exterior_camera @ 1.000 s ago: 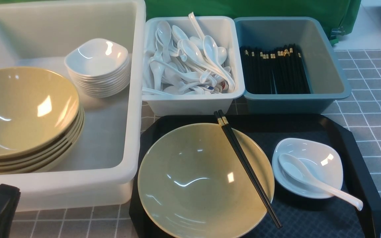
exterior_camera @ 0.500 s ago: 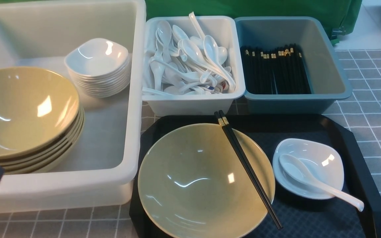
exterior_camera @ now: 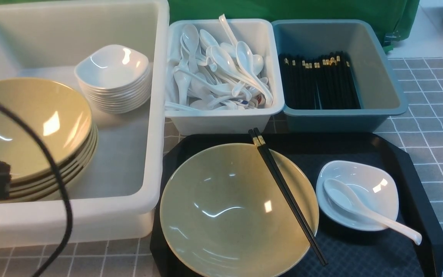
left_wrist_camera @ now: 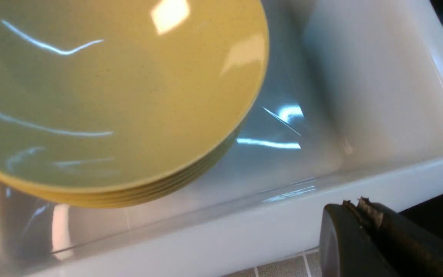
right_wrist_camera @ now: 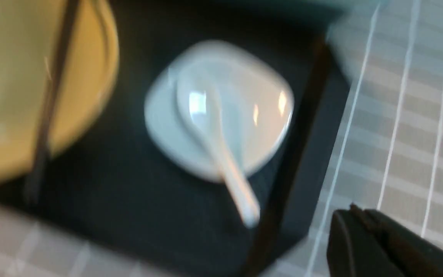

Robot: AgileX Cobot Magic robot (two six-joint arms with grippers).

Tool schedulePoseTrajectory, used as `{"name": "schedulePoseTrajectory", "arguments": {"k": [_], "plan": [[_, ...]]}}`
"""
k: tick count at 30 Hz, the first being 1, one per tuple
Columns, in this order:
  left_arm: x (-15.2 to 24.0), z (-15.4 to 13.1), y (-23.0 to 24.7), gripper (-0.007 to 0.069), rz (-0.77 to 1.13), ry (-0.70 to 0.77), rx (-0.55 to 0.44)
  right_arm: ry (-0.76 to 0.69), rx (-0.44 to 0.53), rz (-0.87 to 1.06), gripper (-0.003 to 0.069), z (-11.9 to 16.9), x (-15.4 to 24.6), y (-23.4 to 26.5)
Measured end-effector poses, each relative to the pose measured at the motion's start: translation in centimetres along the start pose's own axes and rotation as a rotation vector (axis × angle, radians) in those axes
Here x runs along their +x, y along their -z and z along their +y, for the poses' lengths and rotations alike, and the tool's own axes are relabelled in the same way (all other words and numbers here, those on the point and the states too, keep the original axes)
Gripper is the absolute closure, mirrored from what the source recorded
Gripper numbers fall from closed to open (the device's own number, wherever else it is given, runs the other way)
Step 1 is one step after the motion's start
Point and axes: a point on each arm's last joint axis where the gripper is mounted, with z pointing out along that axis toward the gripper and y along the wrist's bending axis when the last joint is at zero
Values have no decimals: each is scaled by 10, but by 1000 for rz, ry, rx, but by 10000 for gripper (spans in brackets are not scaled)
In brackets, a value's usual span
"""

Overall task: On grey table put chopsticks spoon bowls plates into blue grey white boxes.
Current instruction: 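Move the grippers toward the tableware on the black tray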

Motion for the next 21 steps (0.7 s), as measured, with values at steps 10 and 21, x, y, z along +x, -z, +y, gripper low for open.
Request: {"name": "schedulePoseTrajectory", "arguments": {"k": [10, 21], "plan": [[-17, -59, -36, 633, 90, -332, 221, 131, -101, 239, 624, 17, -36, -41], [-42, -109, -54, 633, 89, -523, 298, 325, -247, 219, 596, 95, -103, -62]]}}
